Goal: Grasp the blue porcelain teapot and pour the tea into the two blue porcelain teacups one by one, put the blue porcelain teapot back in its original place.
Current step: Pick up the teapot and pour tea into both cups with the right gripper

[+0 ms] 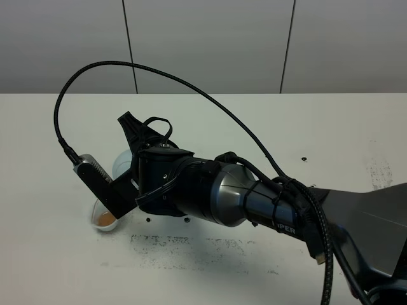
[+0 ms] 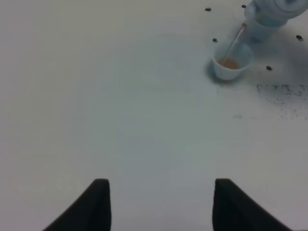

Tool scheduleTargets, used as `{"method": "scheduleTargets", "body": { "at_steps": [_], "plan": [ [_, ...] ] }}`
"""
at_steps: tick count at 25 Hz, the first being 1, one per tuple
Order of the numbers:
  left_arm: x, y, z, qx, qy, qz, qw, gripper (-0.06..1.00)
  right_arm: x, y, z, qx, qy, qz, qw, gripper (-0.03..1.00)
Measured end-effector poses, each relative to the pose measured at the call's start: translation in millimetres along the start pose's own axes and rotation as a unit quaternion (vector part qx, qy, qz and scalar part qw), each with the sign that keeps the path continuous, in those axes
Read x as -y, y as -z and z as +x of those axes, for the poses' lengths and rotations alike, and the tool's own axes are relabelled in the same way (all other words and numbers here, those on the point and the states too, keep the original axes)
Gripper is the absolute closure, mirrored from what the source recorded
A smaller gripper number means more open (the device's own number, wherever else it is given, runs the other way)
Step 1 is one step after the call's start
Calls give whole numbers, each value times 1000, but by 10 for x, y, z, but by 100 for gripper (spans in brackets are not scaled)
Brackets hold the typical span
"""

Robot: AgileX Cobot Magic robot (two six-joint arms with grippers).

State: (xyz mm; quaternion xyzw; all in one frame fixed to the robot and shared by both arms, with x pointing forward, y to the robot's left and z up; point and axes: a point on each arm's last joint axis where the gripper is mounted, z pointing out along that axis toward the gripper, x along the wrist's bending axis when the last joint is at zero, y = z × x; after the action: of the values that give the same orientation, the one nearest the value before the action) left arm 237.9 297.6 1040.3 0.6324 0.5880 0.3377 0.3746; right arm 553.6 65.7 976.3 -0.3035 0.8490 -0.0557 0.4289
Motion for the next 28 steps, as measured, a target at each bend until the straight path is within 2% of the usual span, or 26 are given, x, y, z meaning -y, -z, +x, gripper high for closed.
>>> {"method": "scheduleTargets", "body": {
  "at_steps": [28],
  "plan": [
    [1,0,0,0,0,0,1000,49,-3,-133,69,-3,27,17,999,92]
  ]
}}
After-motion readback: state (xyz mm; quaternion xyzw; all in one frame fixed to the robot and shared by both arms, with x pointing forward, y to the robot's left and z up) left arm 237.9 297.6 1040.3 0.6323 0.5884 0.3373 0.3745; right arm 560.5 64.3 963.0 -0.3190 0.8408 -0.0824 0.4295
